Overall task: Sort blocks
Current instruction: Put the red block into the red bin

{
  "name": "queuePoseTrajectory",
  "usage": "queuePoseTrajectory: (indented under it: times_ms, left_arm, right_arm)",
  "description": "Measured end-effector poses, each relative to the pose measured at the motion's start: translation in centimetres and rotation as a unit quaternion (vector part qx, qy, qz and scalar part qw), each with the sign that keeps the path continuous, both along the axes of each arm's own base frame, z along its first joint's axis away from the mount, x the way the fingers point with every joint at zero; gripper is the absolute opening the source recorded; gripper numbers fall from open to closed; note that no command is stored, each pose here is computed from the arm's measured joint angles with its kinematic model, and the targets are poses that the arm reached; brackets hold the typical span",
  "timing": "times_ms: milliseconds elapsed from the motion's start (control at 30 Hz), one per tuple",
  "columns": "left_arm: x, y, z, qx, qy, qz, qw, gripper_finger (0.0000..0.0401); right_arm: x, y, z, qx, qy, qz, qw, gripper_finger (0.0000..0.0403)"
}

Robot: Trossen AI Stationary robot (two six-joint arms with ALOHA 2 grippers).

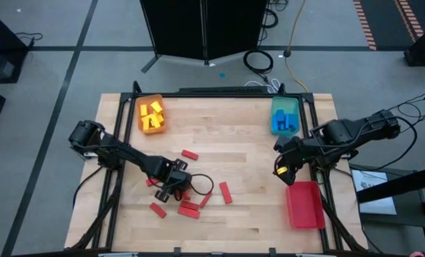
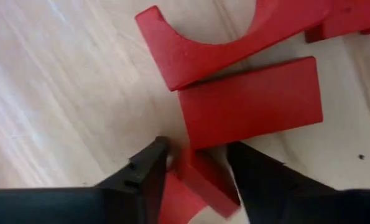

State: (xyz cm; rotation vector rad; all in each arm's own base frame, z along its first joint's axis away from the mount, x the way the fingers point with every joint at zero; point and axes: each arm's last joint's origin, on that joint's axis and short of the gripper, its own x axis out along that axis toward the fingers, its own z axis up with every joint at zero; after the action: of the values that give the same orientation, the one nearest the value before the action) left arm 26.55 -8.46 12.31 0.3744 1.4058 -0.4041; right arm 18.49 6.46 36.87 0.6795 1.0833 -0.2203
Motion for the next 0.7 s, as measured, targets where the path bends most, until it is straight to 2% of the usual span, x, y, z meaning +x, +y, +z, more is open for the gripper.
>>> queuePoseTrajectory:
  times_ms: [200,333,433,533,700]
  left_arm:
    - [0.1,0.5,0.0,-0.017,0.006,0.013,1.000,0.0066]
    - [0.0,0.5,0.2,-0.024,0.007,0.029,0.999,0.0016]
    - [-0.1,0.6,0.5,-0.022,0.002,0.050,0.999,0.0012]
    - [0.1,0.6,1.5,-0.012,-0.012,0.092,0.996,0.0026]
    - [0.9,0.9,4.7,0.007,-0.090,0.183,0.979,0.0035]
  right_arm:
    - [0.0,0.5,0.1,-0.004,-0.010,0.008,1.000,0.0198]
    - [0.0,0.7,0.1,-0.006,-0.015,0.011,1.000,0.0198]
    - [0.0,0.7,0.1,-0.014,-0.019,0.007,1.000,0.0198]
    - [0.0,0.7,0.1,-0.014,-0.021,0.007,1.000,0.0198]
    - [0.1,0.7,0.2,-0.024,-0.031,0.004,0.999,0.0198]
